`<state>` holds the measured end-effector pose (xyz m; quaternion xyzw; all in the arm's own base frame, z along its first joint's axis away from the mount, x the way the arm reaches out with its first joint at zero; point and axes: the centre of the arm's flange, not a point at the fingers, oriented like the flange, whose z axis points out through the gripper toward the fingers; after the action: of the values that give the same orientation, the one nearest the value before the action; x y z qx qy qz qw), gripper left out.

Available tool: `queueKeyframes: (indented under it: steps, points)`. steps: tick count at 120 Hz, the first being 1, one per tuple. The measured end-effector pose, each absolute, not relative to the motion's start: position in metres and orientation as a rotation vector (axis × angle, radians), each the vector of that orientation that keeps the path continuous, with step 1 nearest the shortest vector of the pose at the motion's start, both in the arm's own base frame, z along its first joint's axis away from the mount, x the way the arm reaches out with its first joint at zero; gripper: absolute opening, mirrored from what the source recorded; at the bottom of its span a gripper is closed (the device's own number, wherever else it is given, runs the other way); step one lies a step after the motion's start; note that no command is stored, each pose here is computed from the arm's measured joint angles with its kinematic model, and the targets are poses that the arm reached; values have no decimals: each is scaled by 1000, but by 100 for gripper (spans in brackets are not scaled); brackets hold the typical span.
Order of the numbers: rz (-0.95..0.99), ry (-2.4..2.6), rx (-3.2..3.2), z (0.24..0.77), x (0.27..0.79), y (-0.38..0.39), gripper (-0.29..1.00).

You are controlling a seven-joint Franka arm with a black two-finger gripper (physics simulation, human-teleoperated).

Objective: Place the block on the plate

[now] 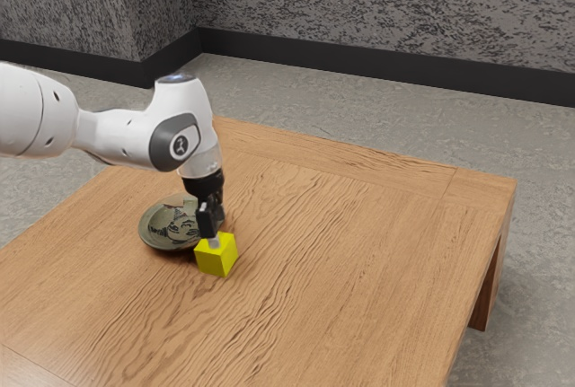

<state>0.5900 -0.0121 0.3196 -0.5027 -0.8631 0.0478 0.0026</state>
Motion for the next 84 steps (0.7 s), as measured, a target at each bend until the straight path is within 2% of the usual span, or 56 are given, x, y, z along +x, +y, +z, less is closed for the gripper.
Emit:
queueKeyframes:
  steps: [84]
  points:
    - [159,-2602,-1743,270,595,-14,70]
